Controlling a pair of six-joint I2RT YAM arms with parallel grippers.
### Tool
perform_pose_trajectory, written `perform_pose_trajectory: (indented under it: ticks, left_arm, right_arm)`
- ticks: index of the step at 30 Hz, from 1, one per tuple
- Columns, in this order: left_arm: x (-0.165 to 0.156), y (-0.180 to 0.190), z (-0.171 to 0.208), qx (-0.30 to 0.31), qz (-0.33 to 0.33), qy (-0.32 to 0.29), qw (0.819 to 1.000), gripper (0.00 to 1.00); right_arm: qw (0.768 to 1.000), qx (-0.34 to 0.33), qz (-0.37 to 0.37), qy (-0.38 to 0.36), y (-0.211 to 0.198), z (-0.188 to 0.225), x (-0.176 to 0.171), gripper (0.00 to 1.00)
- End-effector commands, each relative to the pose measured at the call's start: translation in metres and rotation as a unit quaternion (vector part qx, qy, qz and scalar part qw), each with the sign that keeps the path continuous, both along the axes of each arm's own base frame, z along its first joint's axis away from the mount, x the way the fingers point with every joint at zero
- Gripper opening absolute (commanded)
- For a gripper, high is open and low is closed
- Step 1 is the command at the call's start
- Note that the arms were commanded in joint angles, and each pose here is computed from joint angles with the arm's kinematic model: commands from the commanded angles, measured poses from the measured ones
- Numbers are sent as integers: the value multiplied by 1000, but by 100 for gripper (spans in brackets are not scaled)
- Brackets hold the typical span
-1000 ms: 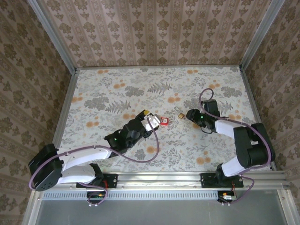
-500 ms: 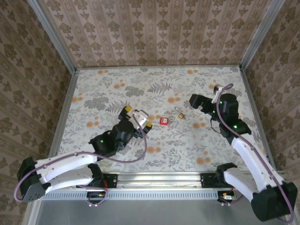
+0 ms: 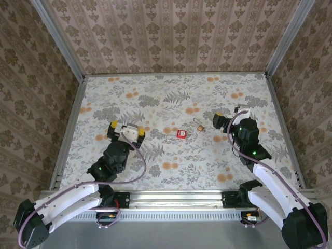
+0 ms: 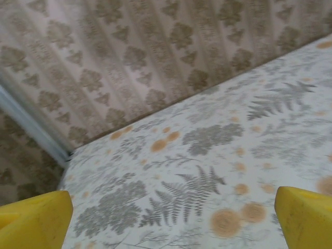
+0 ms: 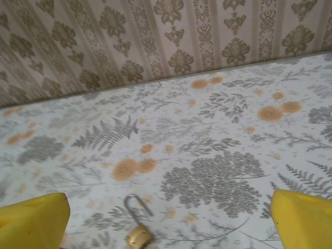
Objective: Unlock with the key
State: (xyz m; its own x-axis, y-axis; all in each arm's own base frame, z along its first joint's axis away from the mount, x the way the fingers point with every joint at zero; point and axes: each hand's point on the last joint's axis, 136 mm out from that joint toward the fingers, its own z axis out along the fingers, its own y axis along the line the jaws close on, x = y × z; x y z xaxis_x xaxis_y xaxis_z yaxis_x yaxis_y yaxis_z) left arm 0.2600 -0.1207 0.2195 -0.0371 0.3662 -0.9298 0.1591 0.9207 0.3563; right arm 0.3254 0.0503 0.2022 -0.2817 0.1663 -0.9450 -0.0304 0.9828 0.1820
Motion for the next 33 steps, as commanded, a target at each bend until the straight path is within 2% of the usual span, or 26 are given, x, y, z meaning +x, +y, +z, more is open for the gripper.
perform_pose_trajectory:
  ticks: [1,4,8,13,18,24,33]
  left_arm:
    - [9,25,16,-11,42,-57,997,100]
    - [18,56,-4,-8,84,-63,994,100]
    - [30,90,-33,-32,118,-30,992,100]
    - [45,108,-51,-52,128,-11,990,100]
    - [64,111,-68,-60,126,11,990,100]
    - [81,108,-77,-55,124,6,991,100]
    - [102,98,-92,-63,102,17,993,100]
  right_arm:
    - [991,-107,10,-74,-2,15,12,100]
    - [985,-162,29,-57,0,-15,20,100]
    - [985,-166,31,-41,-1,-44,32,100]
    - [983,-180,40,-22,2,-68,44,100]
    - [985,-170,18,-32,-10,-69,48,100]
    - [988,-152,5,-33,-19,-71,48,100]
    - [992,-125,-10,-18,-33,-93,56,100]
